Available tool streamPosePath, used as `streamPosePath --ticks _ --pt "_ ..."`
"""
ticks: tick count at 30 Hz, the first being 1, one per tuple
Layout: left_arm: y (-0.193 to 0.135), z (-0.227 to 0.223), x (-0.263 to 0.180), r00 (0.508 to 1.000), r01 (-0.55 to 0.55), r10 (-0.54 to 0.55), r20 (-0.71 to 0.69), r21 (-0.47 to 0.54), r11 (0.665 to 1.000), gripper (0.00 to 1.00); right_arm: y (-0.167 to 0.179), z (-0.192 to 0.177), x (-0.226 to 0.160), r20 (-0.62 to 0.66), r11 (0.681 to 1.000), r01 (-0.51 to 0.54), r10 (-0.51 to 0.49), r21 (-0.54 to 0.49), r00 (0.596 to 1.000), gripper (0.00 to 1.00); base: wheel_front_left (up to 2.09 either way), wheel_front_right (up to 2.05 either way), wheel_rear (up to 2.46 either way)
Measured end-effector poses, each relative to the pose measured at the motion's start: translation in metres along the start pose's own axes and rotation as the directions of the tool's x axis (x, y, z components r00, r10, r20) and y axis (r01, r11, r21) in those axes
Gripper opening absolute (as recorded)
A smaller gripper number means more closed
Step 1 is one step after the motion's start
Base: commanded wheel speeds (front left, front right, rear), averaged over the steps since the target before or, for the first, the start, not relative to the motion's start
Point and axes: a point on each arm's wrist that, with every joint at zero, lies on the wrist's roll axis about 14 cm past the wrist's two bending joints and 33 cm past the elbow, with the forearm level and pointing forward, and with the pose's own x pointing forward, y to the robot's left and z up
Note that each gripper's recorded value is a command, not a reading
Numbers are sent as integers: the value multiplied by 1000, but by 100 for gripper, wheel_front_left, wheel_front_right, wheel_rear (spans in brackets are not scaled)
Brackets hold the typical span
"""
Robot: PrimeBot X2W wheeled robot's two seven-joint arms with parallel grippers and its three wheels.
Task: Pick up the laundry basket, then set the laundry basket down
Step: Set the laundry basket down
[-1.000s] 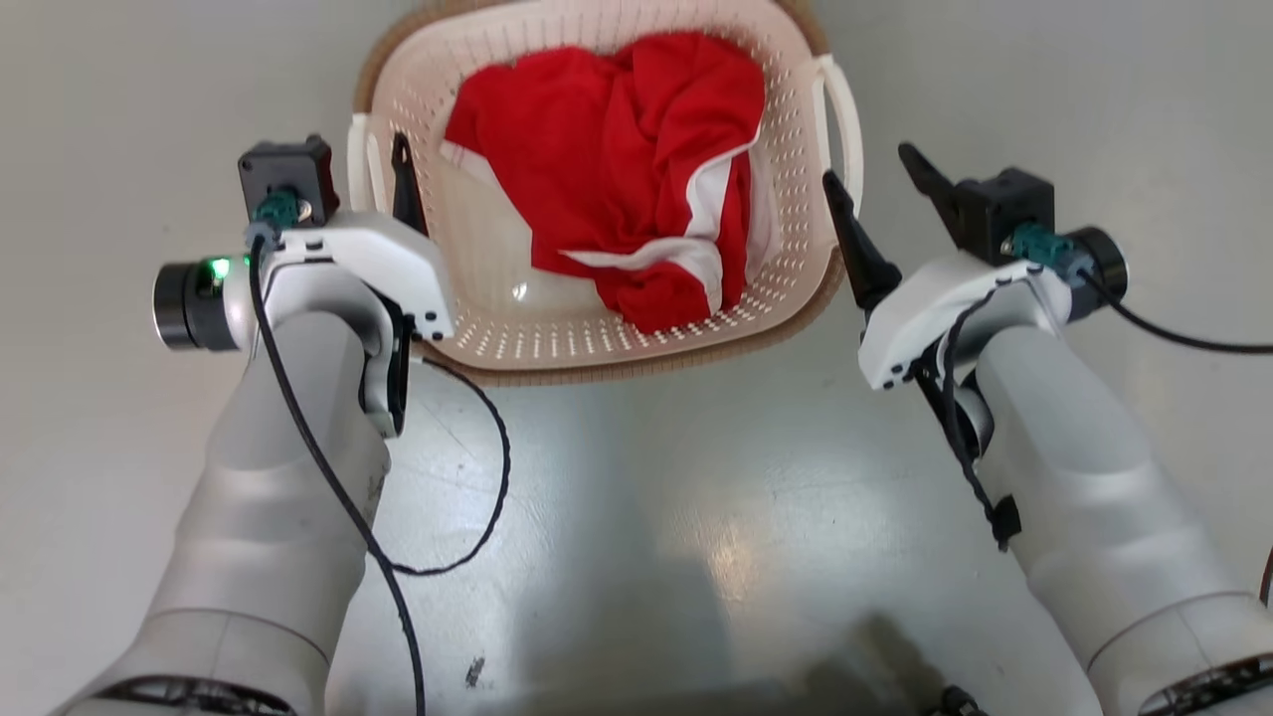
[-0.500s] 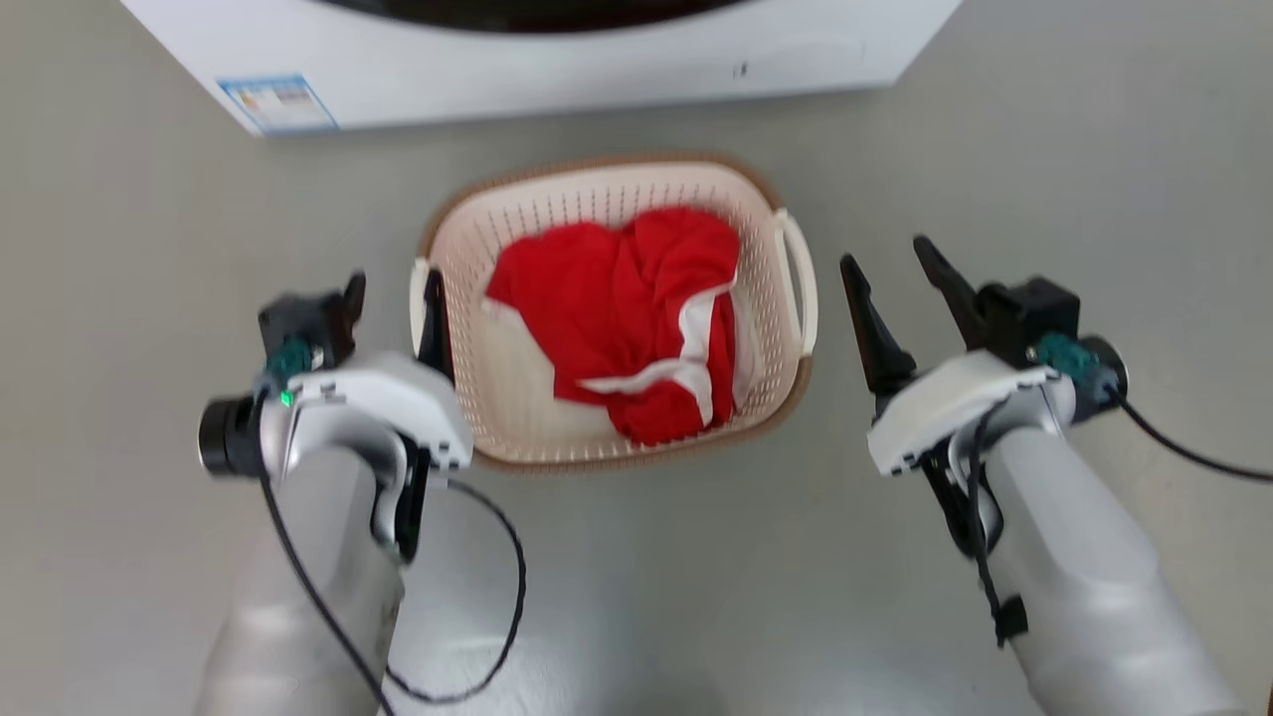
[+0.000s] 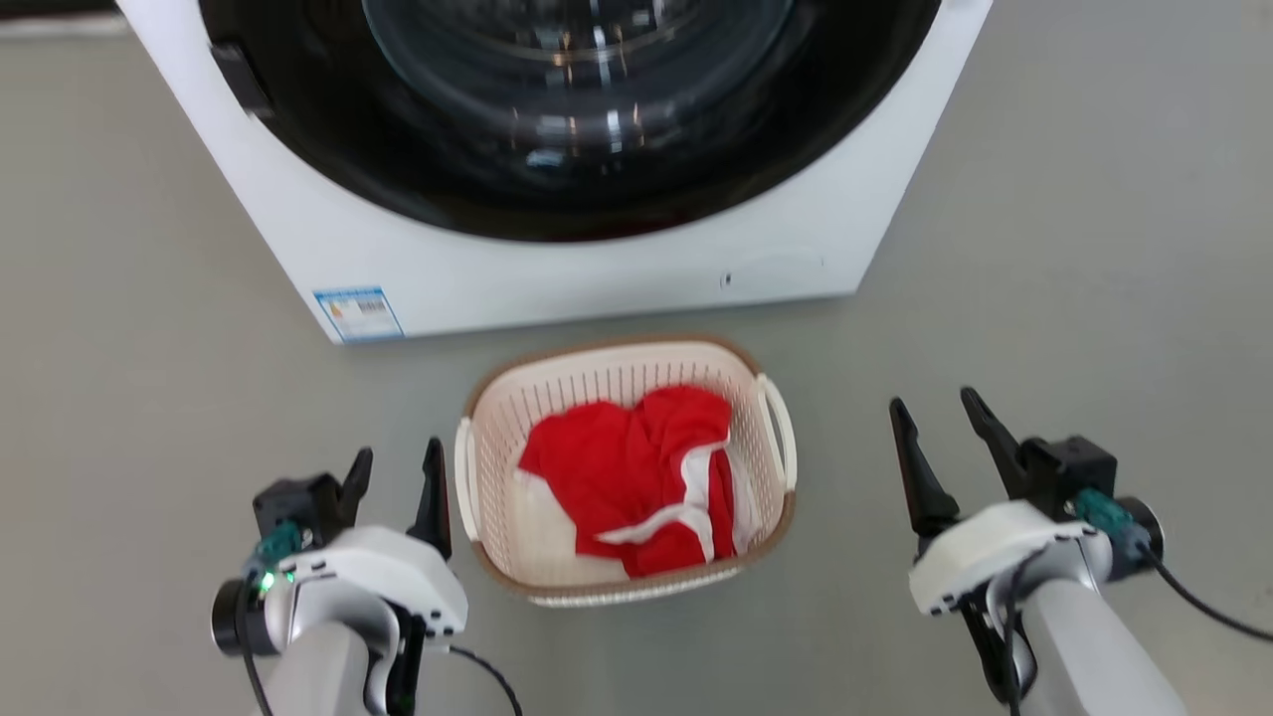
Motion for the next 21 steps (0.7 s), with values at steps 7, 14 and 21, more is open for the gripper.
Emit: streamPosePath --ticks 7,14,21 --pt "-5 23 -36 996 16 -15 87 -14 1000 100 -6 28 -33 104 999 28 -26 -23 994 100 0 0 0" --pt "-4 33 -62 990 14 -12 144 -19 1000 100 -9 51 -56 194 998 47 -39 -36 980 100 0 0 0" --pt "10 46 -83 978 -36 36 207 -6 999 100 -20 48 -78 207 996 86 -78 -34 975 100 0 0 0"
